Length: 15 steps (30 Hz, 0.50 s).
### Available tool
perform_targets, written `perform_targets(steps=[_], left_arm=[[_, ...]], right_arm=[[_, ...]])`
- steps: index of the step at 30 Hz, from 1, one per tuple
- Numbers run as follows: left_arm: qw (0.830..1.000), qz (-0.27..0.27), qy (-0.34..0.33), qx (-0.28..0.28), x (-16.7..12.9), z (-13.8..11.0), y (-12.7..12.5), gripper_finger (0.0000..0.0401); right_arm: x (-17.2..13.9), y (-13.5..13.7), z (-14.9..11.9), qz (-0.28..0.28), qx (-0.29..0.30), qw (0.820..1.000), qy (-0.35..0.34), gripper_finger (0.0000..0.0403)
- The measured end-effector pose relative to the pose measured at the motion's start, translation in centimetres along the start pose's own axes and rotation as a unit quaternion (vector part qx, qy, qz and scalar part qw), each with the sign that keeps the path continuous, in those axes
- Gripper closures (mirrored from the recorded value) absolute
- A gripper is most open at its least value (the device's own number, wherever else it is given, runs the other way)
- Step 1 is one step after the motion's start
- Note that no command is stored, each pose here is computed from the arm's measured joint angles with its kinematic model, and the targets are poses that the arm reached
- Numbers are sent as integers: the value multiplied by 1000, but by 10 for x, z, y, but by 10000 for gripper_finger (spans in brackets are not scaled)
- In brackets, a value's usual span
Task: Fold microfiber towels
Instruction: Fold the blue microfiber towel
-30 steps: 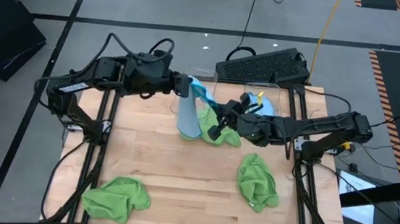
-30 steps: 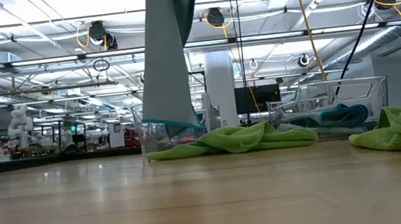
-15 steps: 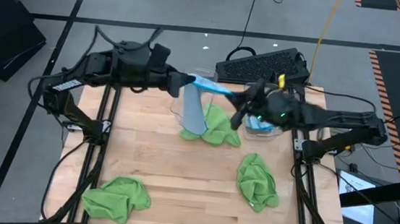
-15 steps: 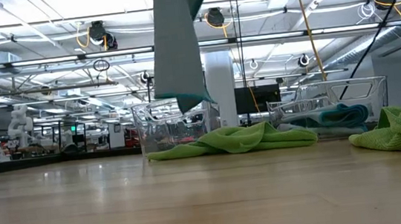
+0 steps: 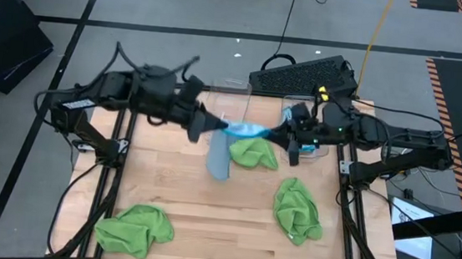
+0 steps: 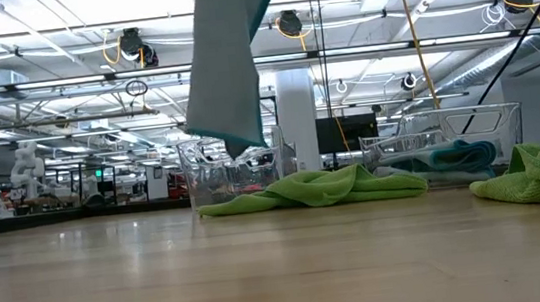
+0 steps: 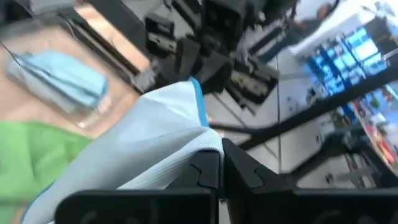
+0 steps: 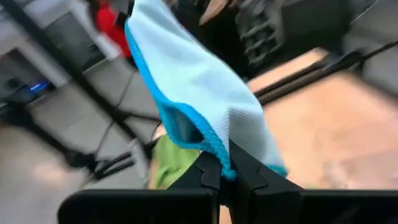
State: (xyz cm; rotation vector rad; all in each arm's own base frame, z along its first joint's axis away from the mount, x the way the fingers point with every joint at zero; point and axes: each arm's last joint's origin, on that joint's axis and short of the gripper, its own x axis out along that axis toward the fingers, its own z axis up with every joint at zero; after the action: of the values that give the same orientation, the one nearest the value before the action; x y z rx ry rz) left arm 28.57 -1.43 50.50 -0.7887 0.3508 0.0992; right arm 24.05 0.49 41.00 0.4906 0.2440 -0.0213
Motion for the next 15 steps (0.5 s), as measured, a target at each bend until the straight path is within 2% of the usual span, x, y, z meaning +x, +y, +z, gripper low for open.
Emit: perform_targets(steps=[3, 7, 11, 15], left_arm=[[999, 5, 36, -11, 4, -15, -7, 396], [997, 20, 66, -17, 13, -37, -17, 390], [998, 36, 48, -13, 16, -48, -25, 397], [997, 79, 2, 23, 19, -48, -24, 390]], right_arm=[[-1, 6, -5, 57, 30, 997, 40, 403], [-5, 17, -12, 127, 77, 984, 100, 403], [-5, 23, -21, 132, 87, 979, 133, 403], [-3, 22, -22, 85, 67, 988, 109, 403]])
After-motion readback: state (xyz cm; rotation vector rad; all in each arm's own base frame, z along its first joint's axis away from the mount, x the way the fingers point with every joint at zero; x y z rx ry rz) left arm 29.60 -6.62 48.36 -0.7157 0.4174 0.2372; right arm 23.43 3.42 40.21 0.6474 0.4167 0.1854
